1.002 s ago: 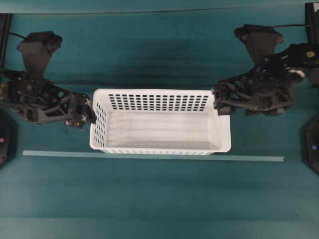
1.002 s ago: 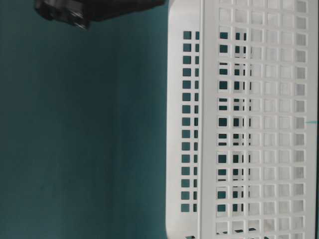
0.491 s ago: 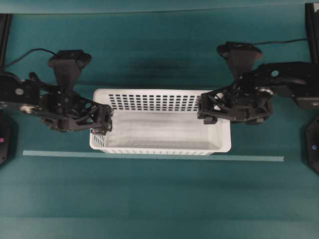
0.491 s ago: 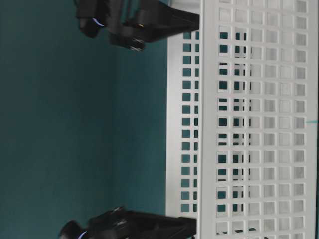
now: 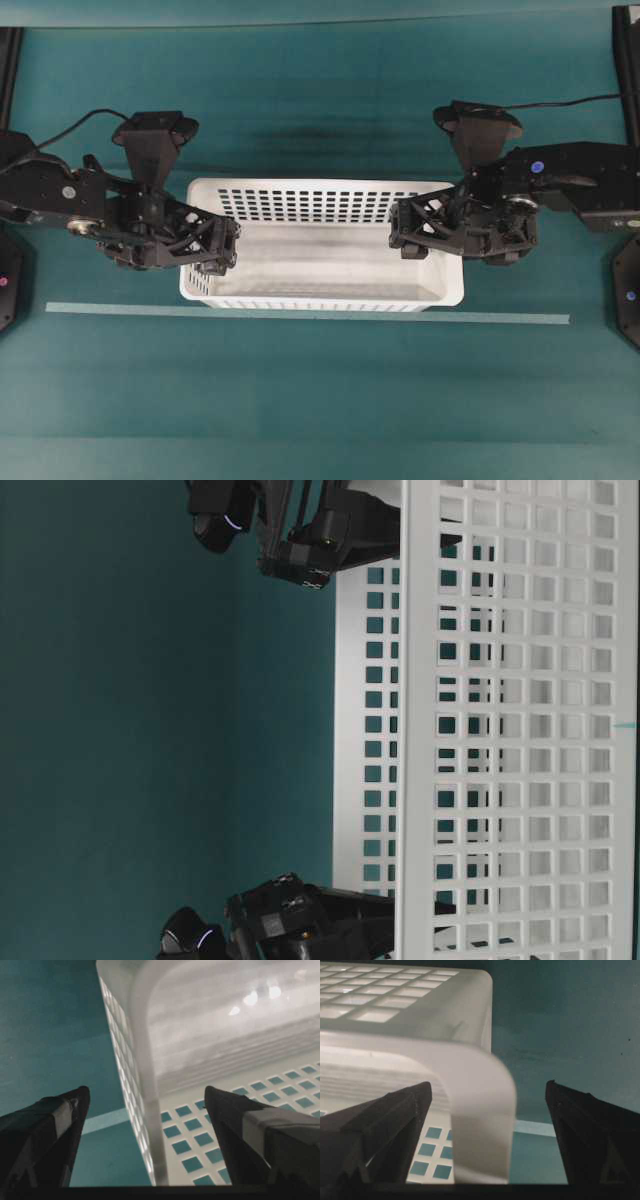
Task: Lift the white basket with both hands.
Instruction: 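Close both grippers on the left and right rims of the basket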
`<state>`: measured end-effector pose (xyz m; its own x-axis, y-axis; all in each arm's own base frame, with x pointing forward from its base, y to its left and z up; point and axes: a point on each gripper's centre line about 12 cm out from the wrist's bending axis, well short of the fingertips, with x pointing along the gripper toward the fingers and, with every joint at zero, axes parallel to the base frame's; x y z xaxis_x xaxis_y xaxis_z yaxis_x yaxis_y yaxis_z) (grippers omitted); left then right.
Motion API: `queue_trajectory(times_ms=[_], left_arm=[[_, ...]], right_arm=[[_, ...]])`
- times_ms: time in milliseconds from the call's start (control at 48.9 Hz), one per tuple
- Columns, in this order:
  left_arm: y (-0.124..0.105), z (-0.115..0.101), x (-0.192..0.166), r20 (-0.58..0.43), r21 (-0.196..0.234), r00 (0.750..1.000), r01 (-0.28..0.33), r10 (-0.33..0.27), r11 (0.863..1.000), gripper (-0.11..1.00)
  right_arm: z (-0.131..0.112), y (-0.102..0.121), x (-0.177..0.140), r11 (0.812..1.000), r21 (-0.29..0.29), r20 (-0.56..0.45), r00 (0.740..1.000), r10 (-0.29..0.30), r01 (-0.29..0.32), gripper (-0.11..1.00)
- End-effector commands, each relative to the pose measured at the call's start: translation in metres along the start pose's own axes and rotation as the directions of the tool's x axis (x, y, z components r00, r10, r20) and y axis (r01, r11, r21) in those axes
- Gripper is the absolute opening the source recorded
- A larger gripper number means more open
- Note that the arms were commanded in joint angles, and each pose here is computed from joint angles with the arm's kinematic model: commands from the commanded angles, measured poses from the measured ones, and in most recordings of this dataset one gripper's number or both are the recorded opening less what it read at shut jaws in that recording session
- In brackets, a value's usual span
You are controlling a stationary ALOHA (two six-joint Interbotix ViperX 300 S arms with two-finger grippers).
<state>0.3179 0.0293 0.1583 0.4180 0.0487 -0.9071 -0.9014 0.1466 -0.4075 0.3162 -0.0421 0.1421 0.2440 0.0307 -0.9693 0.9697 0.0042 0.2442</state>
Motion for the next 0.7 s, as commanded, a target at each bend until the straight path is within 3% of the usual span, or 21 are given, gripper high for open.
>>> queue_trajectory(times_ms=[0, 245, 348, 450, 573, 614, 675], left_arm=[[-0.001, 0.001, 0.007, 0.003, -0.009, 1.0, -0.004, 0.004, 1.0, 0.95], [0.001, 0.0, 0.01, 0.0, -0.028, 1.0, -0.013, 0.013, 1.0, 0.93], [0.002, 0.001, 0.011, -0.001, -0.031, 1.0, -0.017, 0.017, 0.999, 0.86], [0.002, 0.001, 0.013, -0.002, -0.032, 1.0, -0.022, 0.022, 0.999, 0.67], [0.002, 0.0, 0.015, -0.003, -0.028, 1.0, -0.029, 0.029, 0.999, 0.3], [0.002, 0.0, 0.015, -0.002, -0.017, 1.0, -0.025, 0.025, 1.0, 0.2], [0.002, 0.0, 0.016, -0.002, -0.012, 1.0, -0.018, 0.018, 1.0, 0.1]], right_arm=[[0.0, 0.001, 0.008, 1.0, -0.002, -0.001, 1.0, -0.014, 0.014, 0.95], [0.0, 0.002, 0.012, 1.0, -0.003, 0.001, 1.0, -0.007, 0.007, 0.93], [0.0, 0.0, 0.014, 1.0, 0.004, 0.001, 1.0, -0.008, 0.008, 0.81], [-0.001, -0.001, 0.017, 1.0, 0.03, 0.003, 1.0, 0.002, -0.002, 0.58], [0.0, -0.001, 0.02, 0.998, 0.063, 0.005, 1.0, 0.005, -0.005, 0.24], [-0.001, -0.002, 0.02, 0.998, 0.064, 0.004, 1.0, 0.004, -0.004, 0.18], [-0.001, -0.002, 0.021, 0.998, 0.065, 0.004, 1.0, 0.003, -0.004, 0.19]])
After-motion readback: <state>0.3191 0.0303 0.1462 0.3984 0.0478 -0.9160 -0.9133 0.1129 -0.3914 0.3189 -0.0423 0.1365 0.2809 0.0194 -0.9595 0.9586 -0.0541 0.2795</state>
